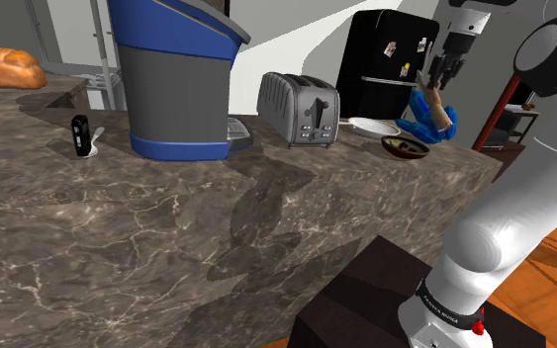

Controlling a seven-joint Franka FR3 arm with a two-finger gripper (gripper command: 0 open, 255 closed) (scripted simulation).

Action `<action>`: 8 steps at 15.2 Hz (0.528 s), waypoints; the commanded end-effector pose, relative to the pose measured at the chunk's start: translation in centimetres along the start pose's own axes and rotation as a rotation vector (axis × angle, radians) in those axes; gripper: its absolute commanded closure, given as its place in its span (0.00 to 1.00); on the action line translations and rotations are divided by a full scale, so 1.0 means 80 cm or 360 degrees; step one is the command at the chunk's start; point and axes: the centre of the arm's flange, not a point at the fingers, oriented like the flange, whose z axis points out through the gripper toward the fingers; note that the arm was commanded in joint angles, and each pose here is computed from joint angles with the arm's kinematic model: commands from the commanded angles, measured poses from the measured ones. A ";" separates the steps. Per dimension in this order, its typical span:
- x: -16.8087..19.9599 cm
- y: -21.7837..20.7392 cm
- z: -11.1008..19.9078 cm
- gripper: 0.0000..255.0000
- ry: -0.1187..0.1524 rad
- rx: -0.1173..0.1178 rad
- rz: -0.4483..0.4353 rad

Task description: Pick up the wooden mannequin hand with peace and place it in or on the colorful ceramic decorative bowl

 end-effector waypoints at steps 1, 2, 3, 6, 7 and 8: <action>-0.001 0.000 0.013 1.00 0.0001 -0.0001 0.0000; -0.002 0.000 0.019 1.00 0.0001 -0.0001 0.0000; -0.002 0.000 0.026 1.00 0.0001 -0.0001 0.0000; -0.004 -0.001 0.046 1.00 0.0001 -0.0001 0.0000; -0.005 -0.001 0.052 1.00 0.0001 -0.0001 0.0000; -0.005 -0.001 0.059 1.00 0.0001 -0.0001 0.0000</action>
